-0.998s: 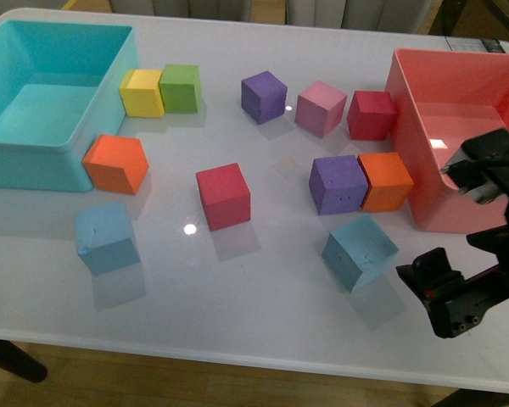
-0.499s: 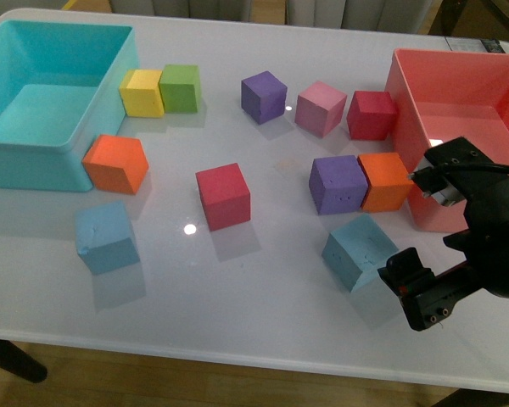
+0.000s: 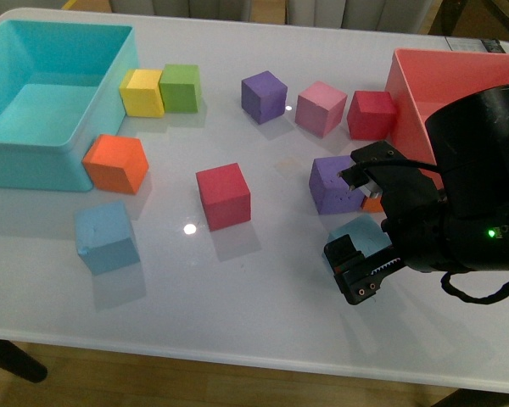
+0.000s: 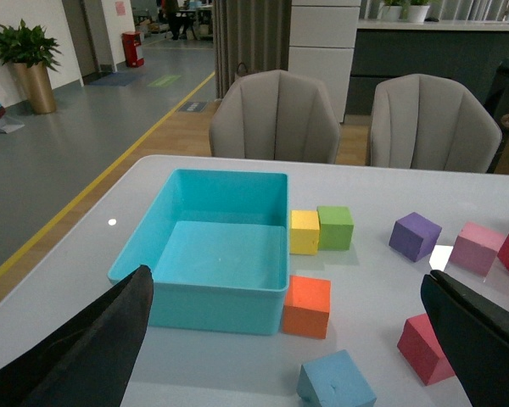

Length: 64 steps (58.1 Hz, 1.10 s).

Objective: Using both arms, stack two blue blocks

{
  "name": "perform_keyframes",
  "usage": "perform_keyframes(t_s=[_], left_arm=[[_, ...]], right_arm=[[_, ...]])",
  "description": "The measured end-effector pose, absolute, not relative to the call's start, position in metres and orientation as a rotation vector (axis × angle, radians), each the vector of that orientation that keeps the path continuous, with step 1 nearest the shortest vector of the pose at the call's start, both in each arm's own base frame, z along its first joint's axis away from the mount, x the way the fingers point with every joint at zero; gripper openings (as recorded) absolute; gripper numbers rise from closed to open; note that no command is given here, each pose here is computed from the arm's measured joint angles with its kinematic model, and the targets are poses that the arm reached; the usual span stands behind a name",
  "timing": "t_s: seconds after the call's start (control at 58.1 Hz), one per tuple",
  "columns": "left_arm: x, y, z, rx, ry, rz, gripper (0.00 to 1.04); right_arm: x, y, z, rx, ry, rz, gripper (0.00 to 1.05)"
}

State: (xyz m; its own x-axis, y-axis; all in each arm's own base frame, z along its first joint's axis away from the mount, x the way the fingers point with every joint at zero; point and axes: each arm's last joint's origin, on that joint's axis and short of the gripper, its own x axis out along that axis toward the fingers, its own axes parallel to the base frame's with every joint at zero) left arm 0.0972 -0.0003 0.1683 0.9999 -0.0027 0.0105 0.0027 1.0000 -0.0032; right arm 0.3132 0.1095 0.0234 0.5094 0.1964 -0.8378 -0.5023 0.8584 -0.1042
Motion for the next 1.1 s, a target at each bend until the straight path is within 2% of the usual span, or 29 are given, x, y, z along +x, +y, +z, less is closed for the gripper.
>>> perform_keyframes(t_s=[0.207,0.482,0.654,0.861,1.102], left_arm=[[0.097,0.000,0.168,-0.003,-0.010,-0.003,0.96],[0.097,0.000,0.168,-0.003,-0.010,-0.003,0.96],[0.097,0.000,0.168,-0.003,-0.010,-0.003,0.96],[0.097,0.000,0.168,-0.003,-0.010,-0.003,0.96],[0.097,0.000,0.168,-0.003,-0.010,-0.003,0.96]], right_arm=[[0.317,0.111,0.017,-0.348,0.973,0.422,0.94],[0.315,0.110,0.016,-0.337,0.981,0.413,0.54],[0.301,0.105,0.031,-0.308,0.959,0.440,0.40],[0.311,0.111,0.087,-0.233,0.828,0.474,0.36],[0.358,0.141,0.119,-0.224,0.759,0.478,0.34]])
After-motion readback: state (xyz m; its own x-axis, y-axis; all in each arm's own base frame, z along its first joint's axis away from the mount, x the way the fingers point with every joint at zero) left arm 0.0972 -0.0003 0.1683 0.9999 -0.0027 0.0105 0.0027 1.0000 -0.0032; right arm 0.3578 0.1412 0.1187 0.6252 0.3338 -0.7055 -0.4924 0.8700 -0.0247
